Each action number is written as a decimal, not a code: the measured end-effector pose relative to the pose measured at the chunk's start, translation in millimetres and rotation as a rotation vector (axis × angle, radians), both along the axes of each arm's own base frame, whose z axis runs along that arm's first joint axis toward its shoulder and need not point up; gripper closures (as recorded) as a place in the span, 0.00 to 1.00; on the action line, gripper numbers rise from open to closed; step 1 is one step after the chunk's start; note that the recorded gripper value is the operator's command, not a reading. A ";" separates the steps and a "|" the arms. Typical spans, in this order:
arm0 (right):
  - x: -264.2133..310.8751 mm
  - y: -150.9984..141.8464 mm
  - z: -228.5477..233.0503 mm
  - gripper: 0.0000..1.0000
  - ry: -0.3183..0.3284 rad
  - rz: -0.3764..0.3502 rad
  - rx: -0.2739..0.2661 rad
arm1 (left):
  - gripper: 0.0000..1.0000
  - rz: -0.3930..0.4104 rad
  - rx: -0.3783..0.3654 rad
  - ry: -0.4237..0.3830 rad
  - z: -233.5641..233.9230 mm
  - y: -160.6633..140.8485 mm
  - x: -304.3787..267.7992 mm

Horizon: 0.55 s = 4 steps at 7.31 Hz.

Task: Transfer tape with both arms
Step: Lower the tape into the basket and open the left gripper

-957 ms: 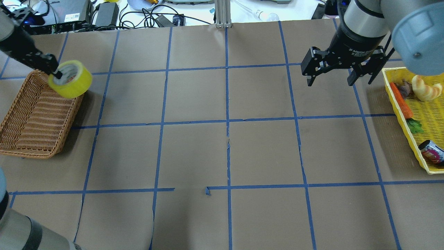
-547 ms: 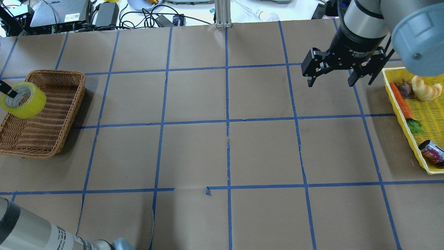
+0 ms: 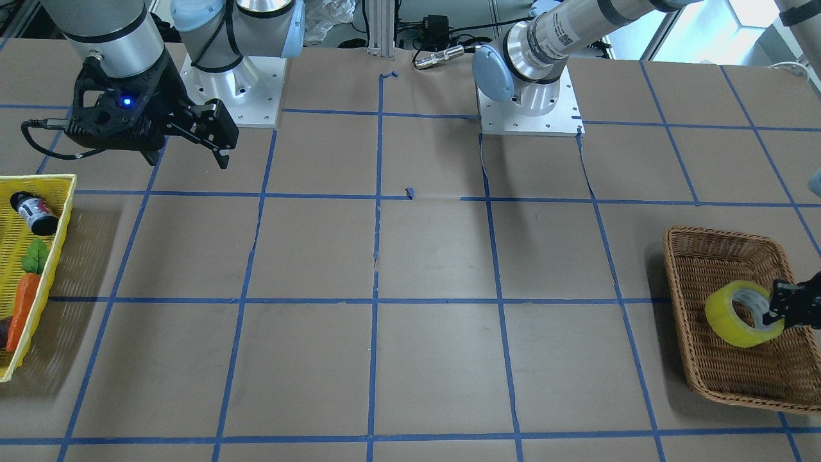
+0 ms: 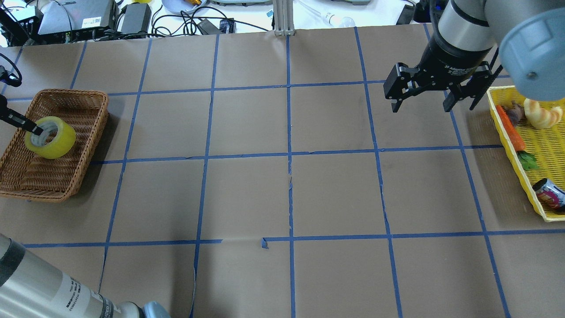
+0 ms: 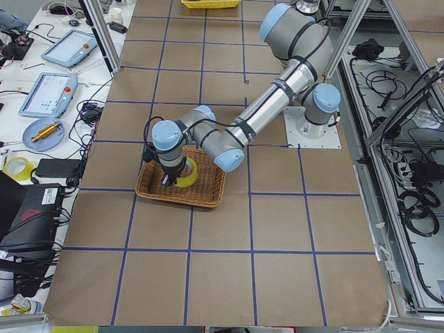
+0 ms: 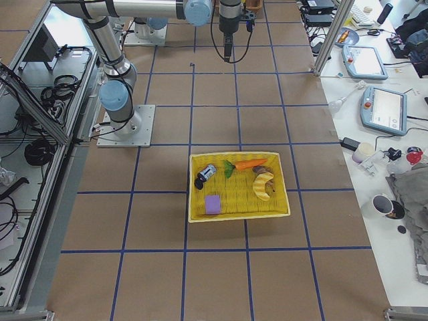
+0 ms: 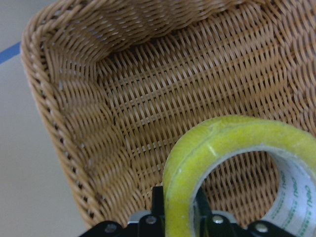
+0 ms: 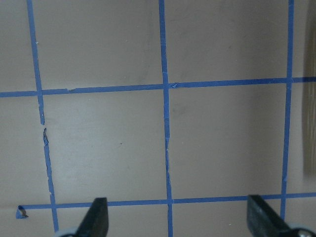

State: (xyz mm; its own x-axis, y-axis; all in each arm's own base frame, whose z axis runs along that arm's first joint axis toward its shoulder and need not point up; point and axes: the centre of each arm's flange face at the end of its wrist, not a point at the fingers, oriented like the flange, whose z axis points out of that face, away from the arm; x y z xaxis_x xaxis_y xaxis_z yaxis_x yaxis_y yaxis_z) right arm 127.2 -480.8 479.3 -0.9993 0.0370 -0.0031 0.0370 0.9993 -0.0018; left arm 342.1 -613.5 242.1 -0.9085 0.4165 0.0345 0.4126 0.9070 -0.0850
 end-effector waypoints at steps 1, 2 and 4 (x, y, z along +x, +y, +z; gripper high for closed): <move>0.0 0.1 -0.2 0.00 0.000 0.000 0.001 | 0.28 0.015 0.003 0.009 -7.4 -0.6 -9.6; 0.0 0.1 -0.3 0.00 0.000 0.000 0.001 | 0.22 0.020 -0.003 0.004 -6.9 -1.1 -17.0; -0.1 0.1 -0.3 0.00 0.001 0.000 0.002 | 0.23 0.014 -0.011 -0.021 42.3 -4.8 -54.3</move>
State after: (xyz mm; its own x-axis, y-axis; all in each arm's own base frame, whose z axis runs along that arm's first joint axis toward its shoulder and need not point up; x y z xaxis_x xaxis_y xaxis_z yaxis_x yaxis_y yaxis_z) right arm 127.0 -480.7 479.0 -0.9993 0.0370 -0.0018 0.0370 0.9993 -0.0003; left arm 287.8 -618.3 284.4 -0.9148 0.4038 0.0111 0.4014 0.9118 -0.0867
